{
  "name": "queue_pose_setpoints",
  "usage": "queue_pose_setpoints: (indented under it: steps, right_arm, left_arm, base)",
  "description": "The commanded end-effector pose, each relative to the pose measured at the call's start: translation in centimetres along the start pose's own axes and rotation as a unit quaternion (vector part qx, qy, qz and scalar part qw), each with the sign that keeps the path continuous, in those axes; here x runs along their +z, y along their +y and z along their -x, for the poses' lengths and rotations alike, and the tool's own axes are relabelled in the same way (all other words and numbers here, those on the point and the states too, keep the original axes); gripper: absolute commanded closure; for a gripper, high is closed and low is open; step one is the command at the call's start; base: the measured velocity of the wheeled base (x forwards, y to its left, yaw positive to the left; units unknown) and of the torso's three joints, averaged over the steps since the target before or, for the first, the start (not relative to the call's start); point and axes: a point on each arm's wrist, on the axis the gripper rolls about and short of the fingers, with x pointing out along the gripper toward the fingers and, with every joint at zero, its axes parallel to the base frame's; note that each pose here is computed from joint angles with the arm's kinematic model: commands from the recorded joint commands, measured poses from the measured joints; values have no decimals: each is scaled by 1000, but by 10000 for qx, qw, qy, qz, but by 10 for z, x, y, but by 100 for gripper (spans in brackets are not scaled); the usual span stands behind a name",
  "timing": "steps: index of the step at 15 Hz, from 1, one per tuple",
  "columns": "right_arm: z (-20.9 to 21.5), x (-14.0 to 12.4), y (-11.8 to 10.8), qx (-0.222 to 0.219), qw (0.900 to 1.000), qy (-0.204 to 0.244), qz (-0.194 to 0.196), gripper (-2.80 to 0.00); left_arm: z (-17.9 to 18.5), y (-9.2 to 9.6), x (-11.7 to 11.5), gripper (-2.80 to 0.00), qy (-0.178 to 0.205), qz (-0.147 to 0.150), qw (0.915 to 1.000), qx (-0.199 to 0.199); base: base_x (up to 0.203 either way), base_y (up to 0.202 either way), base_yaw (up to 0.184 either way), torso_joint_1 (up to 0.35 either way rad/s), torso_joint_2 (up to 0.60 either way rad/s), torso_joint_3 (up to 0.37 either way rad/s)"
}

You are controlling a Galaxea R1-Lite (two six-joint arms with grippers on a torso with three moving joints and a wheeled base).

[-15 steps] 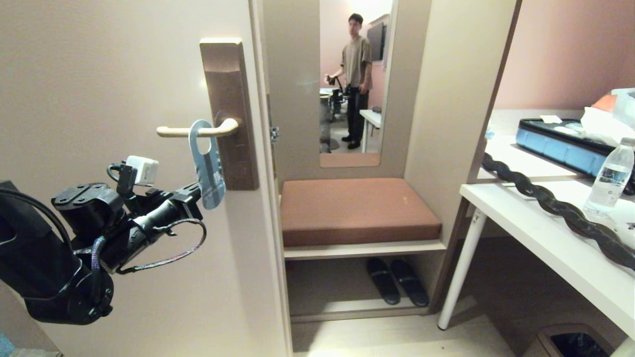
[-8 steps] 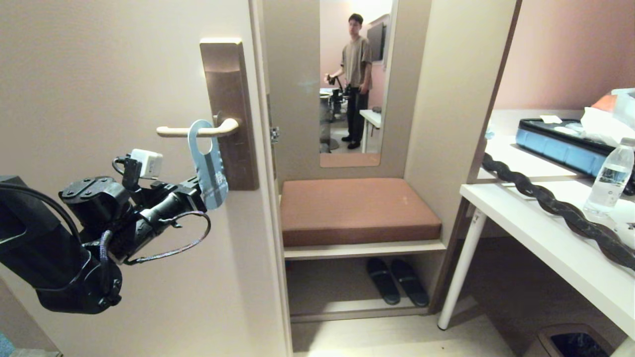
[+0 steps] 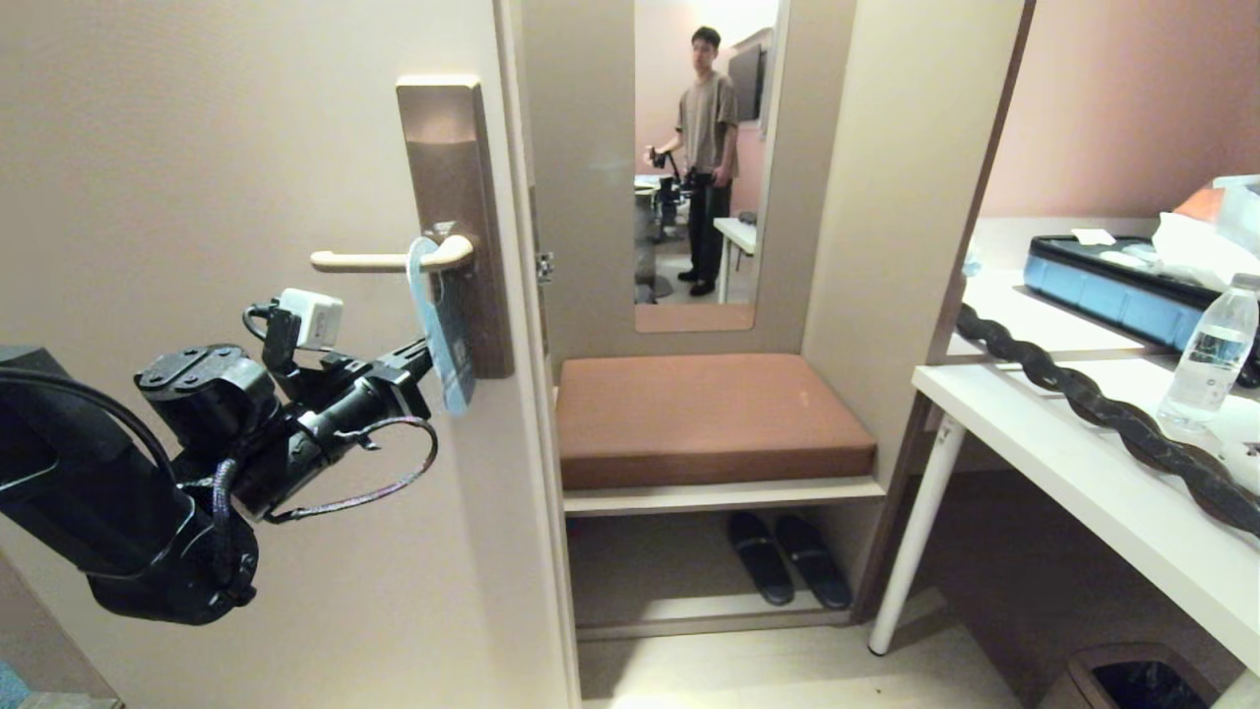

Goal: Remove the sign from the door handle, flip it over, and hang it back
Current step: Hang the sign back with the other side facing out

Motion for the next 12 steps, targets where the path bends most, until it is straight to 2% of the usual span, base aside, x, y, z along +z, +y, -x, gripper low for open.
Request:
queue_pose_setpoints:
  steps: [1,9,12]
  right_arm:
    - [0,0,0,3,10000,0,5,0]
    - [0,0,0,3,10000,0,5,0]
    - [0,0,0,3,10000,0,5,0]
  left_arm:
    - [-1,-5,6,0,-221,-80,9997,-92]
    - [-7,-25,10,0,-293,-55,9990,-339]
    - [-13,-26,13,0,-417,-95,9986,-311]
  base:
    - [0,0,0,0,0,0]
    - [0,0,0,0,0,0]
    - [0,0,0,0,0,0]
